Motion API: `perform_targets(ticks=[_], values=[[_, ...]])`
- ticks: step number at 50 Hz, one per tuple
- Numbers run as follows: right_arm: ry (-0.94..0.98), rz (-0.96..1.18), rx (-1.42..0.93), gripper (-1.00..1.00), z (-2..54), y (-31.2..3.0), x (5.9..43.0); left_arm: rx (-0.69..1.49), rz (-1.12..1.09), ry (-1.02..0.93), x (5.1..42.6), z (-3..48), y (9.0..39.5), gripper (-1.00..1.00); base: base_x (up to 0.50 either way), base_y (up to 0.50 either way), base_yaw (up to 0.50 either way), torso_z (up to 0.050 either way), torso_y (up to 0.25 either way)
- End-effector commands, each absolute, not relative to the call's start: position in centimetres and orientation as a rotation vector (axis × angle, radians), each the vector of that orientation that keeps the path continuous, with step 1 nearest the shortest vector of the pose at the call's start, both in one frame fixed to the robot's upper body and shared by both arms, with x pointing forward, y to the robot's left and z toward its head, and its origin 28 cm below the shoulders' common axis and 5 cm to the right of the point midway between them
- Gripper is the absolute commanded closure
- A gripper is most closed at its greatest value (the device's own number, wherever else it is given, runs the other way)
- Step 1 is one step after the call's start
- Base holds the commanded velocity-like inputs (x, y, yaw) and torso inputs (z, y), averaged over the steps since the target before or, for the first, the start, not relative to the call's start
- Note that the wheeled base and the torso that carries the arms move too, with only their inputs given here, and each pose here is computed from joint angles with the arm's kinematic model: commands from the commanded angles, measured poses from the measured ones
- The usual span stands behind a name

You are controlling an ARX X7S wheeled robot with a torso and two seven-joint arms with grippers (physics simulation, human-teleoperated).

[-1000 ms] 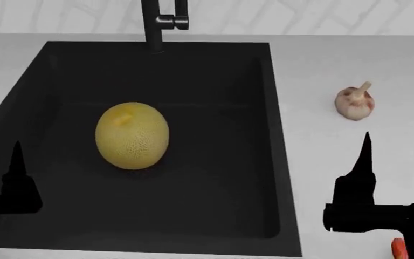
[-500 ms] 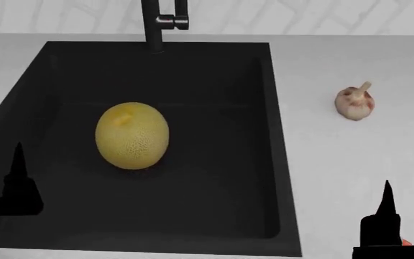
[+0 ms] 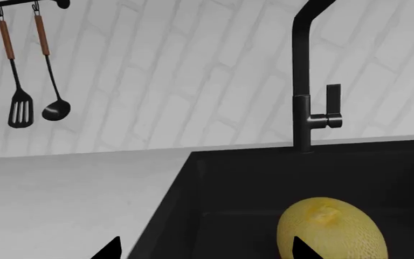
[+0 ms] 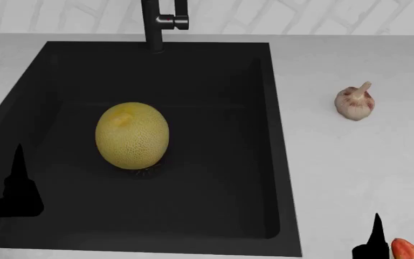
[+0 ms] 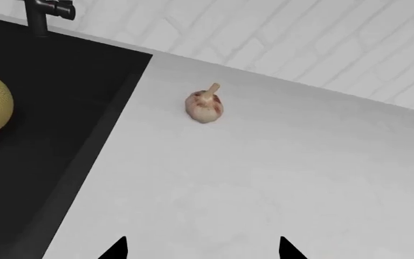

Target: Pick the sweet potato from the counter and place it in the sink

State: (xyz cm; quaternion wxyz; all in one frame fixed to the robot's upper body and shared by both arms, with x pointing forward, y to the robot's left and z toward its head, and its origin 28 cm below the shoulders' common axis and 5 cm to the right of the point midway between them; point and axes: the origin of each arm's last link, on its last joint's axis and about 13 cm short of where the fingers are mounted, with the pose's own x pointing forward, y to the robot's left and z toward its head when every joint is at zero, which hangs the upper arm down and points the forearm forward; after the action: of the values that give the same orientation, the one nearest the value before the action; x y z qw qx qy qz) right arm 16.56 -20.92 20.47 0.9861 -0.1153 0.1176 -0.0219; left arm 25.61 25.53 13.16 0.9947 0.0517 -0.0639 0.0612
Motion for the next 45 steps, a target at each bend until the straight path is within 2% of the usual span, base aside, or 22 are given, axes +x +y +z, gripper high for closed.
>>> perform_targets(ticks=[1, 28, 45], values=[[0.276, -0.008, -0.236, -1.0, 19.9, -20.8, 16.1, 0.106, 0.123, -0.128, 25.6, 13.3, 25.5, -1.0, 0.0, 0.0, 0.0, 0.0, 0.0], [0.389, 0.048, -0.218, -1.0, 18.8, -21.7, 14.9, 0.108, 0.13, -0.122, 25.5, 13.1, 25.7, -1.0, 0.0, 0.0, 0.0, 0.0, 0.0], [0.388, -0.003, -0.226, -1.0, 18.8, -22.9, 15.2, 0.106, 0.127, -0.112, 25.6, 12.7, 25.6, -1.0, 0.0, 0.0, 0.0, 0.0, 0.0]])
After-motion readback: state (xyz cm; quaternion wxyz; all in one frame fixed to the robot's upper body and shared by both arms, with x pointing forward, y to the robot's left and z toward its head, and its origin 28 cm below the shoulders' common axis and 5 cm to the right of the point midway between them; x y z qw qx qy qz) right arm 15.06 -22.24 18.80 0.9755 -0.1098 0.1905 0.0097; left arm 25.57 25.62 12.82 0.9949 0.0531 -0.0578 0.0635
